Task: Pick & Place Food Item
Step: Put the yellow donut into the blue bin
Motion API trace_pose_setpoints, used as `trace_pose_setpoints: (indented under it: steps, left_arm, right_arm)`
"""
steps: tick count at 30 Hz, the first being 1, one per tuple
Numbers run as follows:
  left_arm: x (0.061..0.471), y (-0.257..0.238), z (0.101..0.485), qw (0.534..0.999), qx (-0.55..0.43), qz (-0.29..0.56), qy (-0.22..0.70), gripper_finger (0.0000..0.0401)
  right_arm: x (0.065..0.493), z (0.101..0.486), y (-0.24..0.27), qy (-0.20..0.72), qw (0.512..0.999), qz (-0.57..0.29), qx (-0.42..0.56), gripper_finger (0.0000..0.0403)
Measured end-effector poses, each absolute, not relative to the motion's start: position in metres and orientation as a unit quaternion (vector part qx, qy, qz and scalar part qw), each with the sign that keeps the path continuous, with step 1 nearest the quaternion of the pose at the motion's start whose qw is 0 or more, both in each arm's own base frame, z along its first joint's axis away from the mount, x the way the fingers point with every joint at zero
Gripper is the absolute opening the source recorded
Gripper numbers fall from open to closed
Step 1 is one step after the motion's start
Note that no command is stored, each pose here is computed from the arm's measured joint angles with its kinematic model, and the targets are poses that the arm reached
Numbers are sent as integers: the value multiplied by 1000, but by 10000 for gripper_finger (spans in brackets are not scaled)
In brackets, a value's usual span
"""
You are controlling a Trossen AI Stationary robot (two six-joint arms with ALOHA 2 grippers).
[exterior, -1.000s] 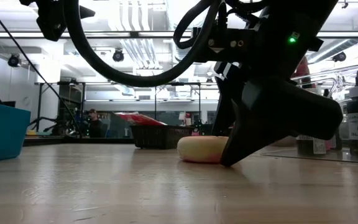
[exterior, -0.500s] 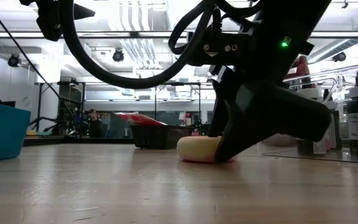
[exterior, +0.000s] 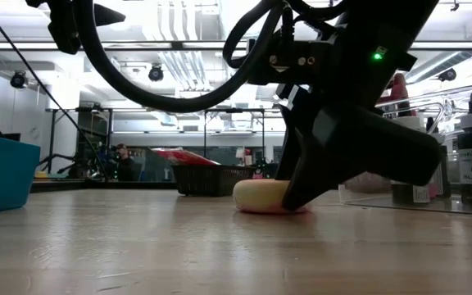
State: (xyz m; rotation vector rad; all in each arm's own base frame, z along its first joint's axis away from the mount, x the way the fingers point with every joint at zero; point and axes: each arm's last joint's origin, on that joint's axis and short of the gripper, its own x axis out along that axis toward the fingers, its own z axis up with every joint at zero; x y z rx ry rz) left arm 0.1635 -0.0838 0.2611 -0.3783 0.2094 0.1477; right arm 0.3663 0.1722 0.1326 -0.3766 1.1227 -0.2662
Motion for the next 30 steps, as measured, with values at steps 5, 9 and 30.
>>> trace_pose_setpoints:
  steps: [5,9,30]
  left_arm:
    - [164,-84,261,974,-188,73,104,243]
    - [164,-84,261,974,-188,73,104,243]
    - [164,-84,261,974,-188,73,104,243]
  right_arm:
    - [367,133,172,527,822,-125,-176,181]
    - [367,133,172,527,822,-125,-176,165]
    - [374,144,175,510,833,-129,-171,164]
